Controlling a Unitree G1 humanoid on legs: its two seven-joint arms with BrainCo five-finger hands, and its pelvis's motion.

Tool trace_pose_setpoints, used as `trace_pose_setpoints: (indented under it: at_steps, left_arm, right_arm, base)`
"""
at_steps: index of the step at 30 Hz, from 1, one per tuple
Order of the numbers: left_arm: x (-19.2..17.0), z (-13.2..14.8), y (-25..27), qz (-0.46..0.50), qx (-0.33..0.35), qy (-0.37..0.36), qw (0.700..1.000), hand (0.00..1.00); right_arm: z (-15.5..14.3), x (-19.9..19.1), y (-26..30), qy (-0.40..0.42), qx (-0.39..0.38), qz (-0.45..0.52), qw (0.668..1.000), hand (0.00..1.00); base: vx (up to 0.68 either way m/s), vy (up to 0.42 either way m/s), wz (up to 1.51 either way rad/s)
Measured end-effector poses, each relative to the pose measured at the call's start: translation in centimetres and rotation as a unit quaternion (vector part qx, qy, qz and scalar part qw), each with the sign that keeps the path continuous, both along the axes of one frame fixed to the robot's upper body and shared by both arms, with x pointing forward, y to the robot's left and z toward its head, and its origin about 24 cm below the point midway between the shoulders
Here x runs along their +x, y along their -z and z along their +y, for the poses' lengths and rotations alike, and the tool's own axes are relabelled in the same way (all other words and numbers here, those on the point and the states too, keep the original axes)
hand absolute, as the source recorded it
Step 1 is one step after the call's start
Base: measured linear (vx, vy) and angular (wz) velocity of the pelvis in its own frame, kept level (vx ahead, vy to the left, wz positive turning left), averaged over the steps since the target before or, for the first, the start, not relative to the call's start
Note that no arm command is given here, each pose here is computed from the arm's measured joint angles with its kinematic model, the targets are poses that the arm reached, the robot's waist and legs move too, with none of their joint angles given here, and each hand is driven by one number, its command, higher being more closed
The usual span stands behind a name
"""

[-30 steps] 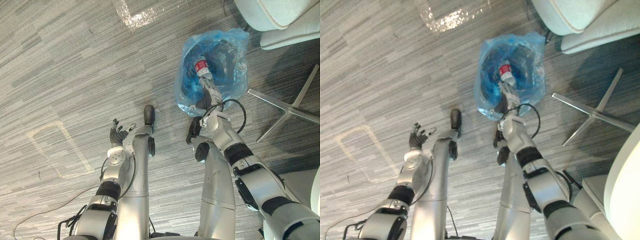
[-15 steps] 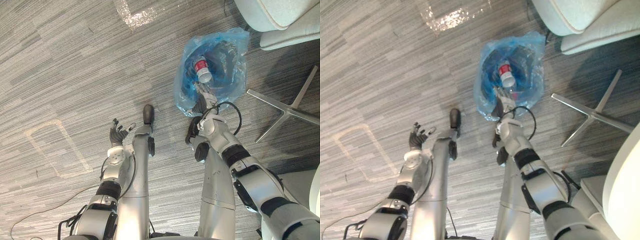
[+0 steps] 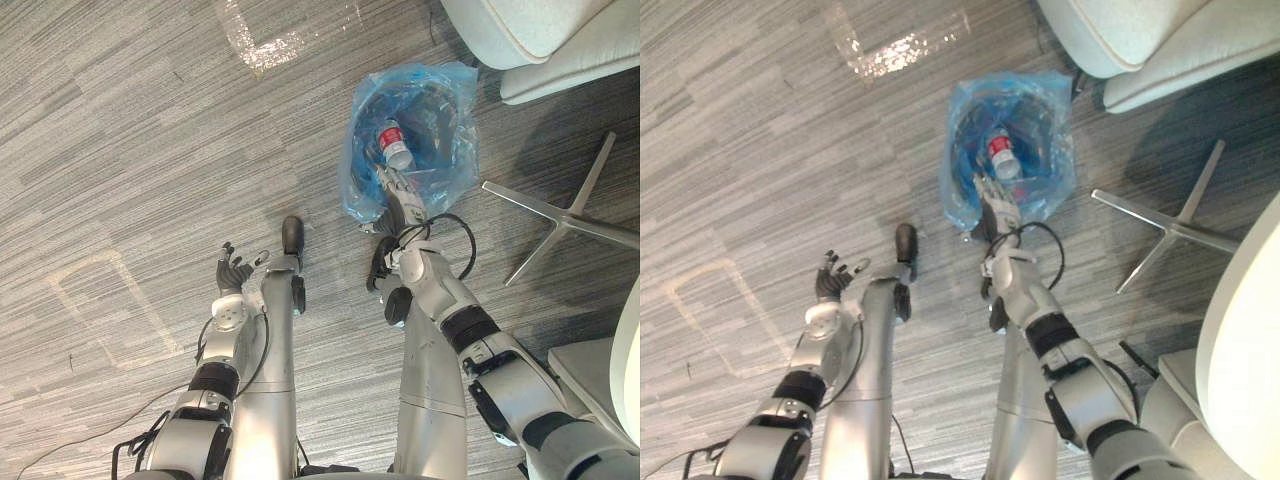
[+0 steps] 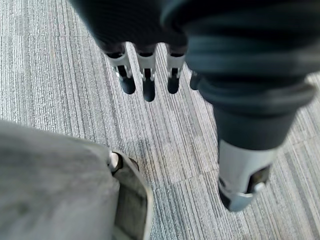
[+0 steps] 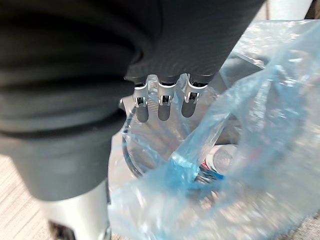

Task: Gather rubbish on tea table into small bin, then transfer packed bag to large trash can.

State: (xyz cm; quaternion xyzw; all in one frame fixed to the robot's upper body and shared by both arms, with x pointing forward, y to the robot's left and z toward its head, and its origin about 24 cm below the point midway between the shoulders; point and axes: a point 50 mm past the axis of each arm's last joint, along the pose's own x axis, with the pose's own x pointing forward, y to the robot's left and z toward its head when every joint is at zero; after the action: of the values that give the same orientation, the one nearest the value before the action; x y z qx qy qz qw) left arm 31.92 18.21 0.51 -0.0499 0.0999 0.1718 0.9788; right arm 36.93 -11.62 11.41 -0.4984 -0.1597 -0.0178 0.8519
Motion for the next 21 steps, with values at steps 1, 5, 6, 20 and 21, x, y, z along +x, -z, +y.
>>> trace_pose_setpoints:
  at_steps: [1,5,6,20,21]
  left_arm:
    - [0.0,0.0,0.0,0.000,0.000,0.000,1.000,0.00]
    - [0.0,0.1,0.0,0.000,0.000,-0.002,1.000,0.00]
    - [0.0,0.1,0.0,0.000,0.000,-0.002,1.000,0.00]
    - [0.3,0.2,-0.7,-0.026,-0.034,-0.018,0.999,0.00]
    - [0.3,0.2,-0.7,-0.028,-0.036,-0.019,0.999,0.00]
  right_arm:
    - [0.1,0.0,0.1,0.000,0.000,0.002,1.000,0.00]
    - [0.5,-0.1,0.4,-0.003,0.001,0.008,1.000,0.00]
    - [0.5,0.0,0.5,-0.002,-0.001,0.008,1.000,0.00]
    - [0.6,2.0,-1.7,0.043,-0.007,-0.011,0.999,1.00]
    - [0.6,2.1,-1.9,0.044,-0.007,-0.012,0.999,1.00]
  base:
    - [0.00,0.000,0.00]
    - [0.00,0.000,0.00]
    - [0.00,0.000,0.00]
    - [0.01,0.000,0.02]
    - [0.00,0.002,0.08]
